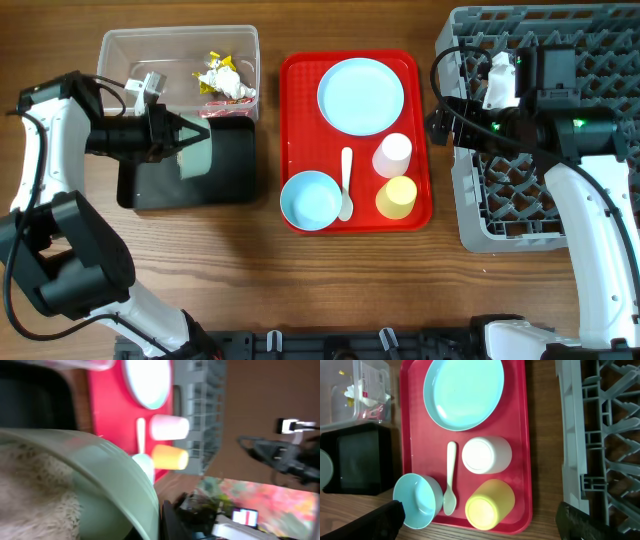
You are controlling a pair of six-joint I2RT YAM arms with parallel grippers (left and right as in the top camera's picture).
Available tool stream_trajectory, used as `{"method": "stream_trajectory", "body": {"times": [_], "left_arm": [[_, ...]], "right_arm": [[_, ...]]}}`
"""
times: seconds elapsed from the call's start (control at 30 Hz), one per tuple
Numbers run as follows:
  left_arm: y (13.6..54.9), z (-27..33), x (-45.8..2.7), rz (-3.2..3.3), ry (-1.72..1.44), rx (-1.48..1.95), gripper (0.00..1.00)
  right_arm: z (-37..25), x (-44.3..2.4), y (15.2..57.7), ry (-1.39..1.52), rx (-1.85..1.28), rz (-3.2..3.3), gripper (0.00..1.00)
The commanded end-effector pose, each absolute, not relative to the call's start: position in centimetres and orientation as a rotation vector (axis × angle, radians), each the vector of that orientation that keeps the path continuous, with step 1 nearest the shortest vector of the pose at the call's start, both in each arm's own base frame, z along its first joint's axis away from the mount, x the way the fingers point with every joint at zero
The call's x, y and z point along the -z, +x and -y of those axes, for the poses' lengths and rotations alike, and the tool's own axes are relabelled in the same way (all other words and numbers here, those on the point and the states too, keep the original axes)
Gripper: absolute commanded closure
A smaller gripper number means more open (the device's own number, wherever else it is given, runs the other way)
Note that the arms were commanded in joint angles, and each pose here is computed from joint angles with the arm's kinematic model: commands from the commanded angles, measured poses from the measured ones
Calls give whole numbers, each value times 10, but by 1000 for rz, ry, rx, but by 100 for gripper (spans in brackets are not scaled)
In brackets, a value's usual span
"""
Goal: Sort waste into correct bins and load items into the dishwasher rack
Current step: 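Tip the green bowl over the black tray to pour out rice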
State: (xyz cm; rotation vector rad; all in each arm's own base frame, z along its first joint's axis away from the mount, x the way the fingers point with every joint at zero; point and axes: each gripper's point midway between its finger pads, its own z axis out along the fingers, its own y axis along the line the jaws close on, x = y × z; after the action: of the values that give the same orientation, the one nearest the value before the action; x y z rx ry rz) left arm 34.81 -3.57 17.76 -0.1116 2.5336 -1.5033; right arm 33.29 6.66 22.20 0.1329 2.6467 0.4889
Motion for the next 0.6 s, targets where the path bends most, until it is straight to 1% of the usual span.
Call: {"method": "stream_trajectory", "body": {"times": [0.0, 0.2, 0.33, 0.57], "left_arm": [[355, 46, -211, -2314, -102, 1681, 96], [359, 50, -231, -2188, -141, 1795, 96], [357, 49, -234, -2183, -180, 1821, 96], [356, 31, -242, -2129, -312, 1861, 96]], "right_arm": [[-65, -225, 337, 154, -475, -2639, 0], [-64, -225, 337, 151, -470, -2638, 0], [-64, -225, 336, 152, -470, -2640, 0], [-64, -225, 336, 152, -470, -2641, 0]]}}
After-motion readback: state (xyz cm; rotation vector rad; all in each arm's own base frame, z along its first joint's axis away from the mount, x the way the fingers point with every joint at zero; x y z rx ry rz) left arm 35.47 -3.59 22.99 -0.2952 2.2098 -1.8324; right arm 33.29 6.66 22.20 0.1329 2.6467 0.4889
